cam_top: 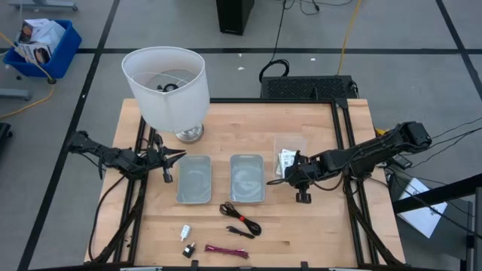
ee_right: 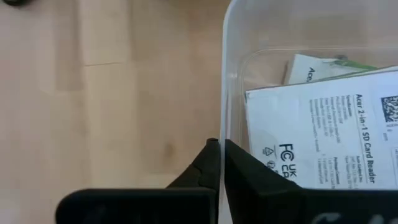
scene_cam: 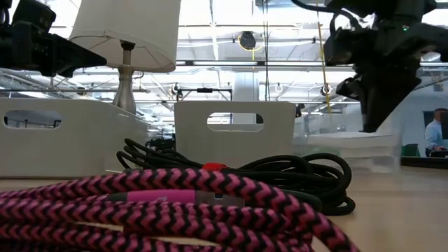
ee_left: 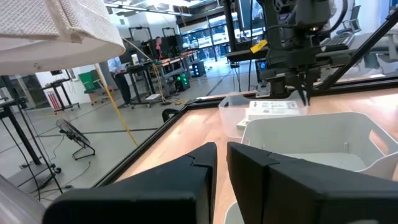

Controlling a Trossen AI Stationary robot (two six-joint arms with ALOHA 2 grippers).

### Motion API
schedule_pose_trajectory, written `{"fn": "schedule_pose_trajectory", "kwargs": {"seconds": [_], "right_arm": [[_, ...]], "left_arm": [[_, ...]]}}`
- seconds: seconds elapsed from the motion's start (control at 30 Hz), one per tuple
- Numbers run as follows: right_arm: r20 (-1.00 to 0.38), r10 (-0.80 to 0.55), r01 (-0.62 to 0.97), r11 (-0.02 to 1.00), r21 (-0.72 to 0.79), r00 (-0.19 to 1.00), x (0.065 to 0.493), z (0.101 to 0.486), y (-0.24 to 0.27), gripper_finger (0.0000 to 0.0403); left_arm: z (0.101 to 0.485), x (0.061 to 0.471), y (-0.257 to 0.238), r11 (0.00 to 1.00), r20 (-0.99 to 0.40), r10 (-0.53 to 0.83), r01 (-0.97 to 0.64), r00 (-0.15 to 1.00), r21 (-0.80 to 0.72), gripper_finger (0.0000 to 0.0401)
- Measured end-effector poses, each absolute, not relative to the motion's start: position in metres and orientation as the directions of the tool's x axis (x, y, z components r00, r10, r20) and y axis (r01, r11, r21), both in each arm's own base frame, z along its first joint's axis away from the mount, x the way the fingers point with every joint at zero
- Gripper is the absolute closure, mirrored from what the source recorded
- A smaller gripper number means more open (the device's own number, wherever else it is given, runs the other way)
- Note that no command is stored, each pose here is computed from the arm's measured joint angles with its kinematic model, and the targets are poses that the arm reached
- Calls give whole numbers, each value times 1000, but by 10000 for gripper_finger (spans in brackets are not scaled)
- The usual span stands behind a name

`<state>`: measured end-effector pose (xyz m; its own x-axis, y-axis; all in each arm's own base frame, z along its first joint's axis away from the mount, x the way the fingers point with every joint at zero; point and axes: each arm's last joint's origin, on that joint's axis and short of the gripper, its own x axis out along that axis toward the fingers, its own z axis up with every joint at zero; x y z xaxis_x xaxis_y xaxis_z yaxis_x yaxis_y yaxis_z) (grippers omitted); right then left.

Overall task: Pick and place items into bin
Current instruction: Adjust the transparent bin

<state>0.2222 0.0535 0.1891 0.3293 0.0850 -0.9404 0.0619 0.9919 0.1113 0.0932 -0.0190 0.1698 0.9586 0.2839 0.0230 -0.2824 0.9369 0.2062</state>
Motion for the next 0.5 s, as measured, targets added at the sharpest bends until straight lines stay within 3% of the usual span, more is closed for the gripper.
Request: {"fn": "schedule_pose_trajectory", "kwargs": {"seconds": [0.5], "right_arm": [[-929, 160, 100, 974, 203, 335, 215, 212, 66, 402]], "left_arm": [[170, 93, -19, 937, 23, 284, -282, 959, 207, 354]]}}
